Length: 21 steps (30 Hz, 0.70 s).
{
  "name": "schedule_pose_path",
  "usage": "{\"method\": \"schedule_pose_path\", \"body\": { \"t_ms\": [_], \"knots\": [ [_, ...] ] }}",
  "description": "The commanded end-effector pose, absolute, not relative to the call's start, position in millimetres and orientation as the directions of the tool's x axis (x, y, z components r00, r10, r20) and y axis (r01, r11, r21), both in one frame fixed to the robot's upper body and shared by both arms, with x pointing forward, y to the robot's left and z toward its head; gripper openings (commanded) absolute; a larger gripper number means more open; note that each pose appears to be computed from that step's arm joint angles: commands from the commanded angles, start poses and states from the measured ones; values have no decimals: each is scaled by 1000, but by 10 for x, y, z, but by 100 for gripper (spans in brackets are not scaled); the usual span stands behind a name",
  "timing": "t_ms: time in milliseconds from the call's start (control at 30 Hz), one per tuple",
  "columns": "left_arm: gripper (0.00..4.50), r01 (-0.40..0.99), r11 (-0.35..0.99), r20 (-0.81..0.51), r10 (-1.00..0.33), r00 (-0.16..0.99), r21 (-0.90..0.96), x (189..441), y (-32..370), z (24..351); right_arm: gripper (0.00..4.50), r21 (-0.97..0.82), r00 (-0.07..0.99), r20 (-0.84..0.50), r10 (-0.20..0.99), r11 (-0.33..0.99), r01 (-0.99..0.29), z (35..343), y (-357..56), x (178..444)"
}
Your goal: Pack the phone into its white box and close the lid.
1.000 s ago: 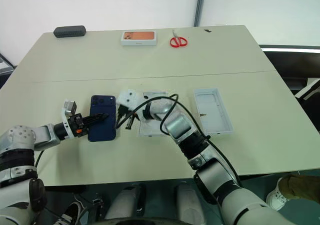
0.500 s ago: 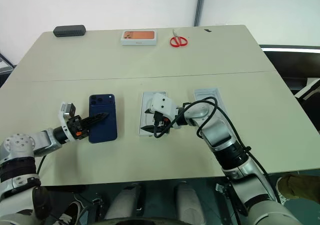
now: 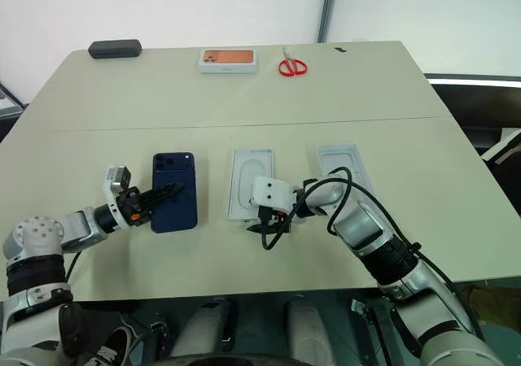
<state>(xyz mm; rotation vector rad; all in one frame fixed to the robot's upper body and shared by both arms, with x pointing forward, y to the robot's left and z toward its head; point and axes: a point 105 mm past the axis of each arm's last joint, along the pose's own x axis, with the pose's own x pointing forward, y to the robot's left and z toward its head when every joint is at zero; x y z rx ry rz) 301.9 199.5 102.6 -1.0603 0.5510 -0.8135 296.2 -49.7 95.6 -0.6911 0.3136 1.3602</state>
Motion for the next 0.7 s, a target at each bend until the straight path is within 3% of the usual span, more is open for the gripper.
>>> {"method": "schedule_pose_path", "body": {
  "t_ms": [33, 67, 267, 367, 700],
  "knots": [
    [0, 370, 245, 19, -811, 584, -896, 3010, 1974, 1140, 276, -289, 199, -580, 790, 29, -957, 965, -473, 2937],
    [0, 369, 235, 27, -813, 582, -899, 3002, 1972, 1146, 205, -294, 196, -586, 786, 19, -955, 949, -472, 2925],
    [0, 378, 271, 10, -802, 597, -885, 3029, 2005, 1149, 205, -287, 201, -576, 793, 34, -957, 933, -417, 2940],
    [0, 372, 254, 18, -805, 593, -893, 3025, 2000, 1152, 121, -281, 191, -586, 787, 24, -959, 887, -398, 2922],
    [0, 396, 242, 44, -806, 591, -886, 3033, 1992, 1216, 121, -281, 189, -582, 791, 23, -959, 883, -366, 2914]
  ]
}}
